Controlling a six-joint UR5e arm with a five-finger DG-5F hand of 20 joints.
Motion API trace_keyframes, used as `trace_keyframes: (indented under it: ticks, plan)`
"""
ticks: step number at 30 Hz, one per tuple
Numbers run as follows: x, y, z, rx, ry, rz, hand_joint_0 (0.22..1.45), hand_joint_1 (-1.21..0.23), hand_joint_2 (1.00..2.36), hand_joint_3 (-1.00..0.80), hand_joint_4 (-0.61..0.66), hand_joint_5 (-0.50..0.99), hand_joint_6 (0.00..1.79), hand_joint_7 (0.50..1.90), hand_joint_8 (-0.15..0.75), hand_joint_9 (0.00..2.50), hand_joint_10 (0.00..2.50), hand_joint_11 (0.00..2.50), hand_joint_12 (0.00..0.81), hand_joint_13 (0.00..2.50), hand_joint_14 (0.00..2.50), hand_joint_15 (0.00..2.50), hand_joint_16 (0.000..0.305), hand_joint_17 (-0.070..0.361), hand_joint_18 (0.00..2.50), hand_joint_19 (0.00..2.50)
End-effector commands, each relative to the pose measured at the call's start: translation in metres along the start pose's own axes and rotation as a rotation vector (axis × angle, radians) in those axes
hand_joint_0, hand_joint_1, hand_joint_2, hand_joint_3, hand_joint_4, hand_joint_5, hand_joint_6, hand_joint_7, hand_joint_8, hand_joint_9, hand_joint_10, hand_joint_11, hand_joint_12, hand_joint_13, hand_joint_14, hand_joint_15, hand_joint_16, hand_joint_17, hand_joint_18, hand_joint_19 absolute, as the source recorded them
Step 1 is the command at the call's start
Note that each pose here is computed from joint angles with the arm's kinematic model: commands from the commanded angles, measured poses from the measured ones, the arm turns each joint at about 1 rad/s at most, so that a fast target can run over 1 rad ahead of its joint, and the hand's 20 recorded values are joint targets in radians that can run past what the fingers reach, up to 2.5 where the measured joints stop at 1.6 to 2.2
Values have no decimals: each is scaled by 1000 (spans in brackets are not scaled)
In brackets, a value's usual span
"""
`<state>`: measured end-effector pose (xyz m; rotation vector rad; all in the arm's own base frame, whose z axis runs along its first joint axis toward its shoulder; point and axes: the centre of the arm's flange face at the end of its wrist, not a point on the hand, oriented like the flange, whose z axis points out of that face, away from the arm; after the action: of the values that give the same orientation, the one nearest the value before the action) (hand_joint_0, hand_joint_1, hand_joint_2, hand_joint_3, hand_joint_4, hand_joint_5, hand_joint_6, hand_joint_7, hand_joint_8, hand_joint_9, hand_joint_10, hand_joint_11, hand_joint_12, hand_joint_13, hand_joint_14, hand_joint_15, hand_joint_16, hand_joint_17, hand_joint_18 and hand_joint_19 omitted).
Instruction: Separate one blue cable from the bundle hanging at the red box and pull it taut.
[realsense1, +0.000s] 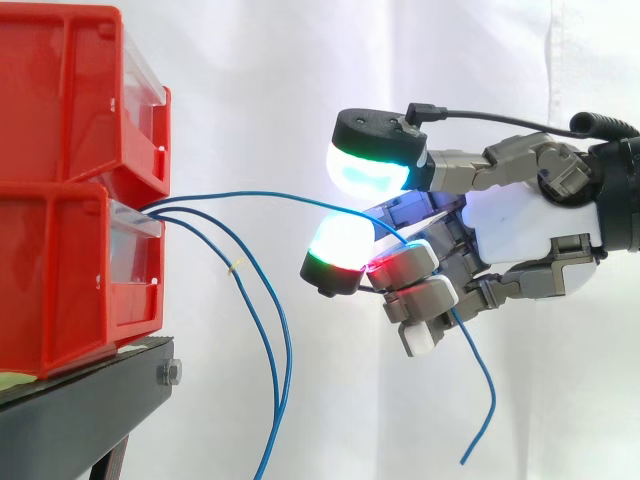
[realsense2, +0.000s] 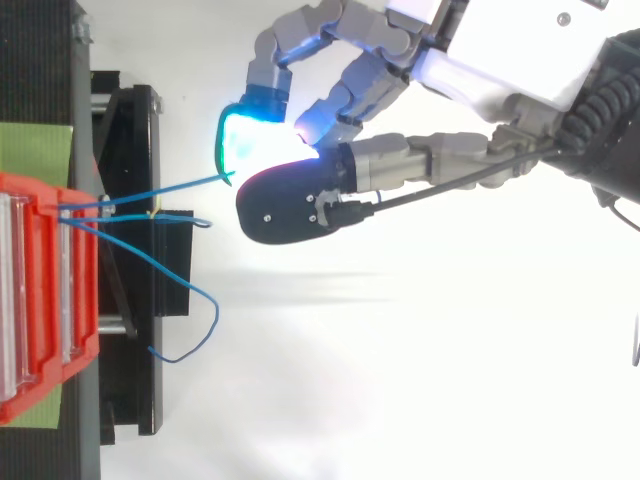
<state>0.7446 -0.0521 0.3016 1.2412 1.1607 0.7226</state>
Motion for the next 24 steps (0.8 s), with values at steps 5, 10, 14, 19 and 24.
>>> trace_keyframes:
  ticks: [5,10,14,19,24]
  plan:
    - [-1,-1,-1,8,1,-4,640,-664,1020,-295,109,-196,887,1043,273,1110,0,1642,307,1081,1,1616,43,96,736,844]
    - [0,-1,-1,9,3,-5,657,-702,1019,-289,69,-201,898,1019,267,1087,0,1634,309,1058,3,1628,43,96,730,852]
    - [0,-1,-1,9,3,-5,668,-709,1017,-316,59,-206,902,991,270,1082,0,1627,304,1062,2,1615,43,96,733,843]
    - [1,-1,-1,8,4,6,584,-625,1000,-500,135,-206,886,950,280,1088,0,1623,304,1069,1,1641,43,98,733,848]
    - [1,-1,-1,10,-2,7,560,-605,1000,-500,153,-204,879,953,280,1091,0,1628,315,1067,1,1645,44,99,726,846]
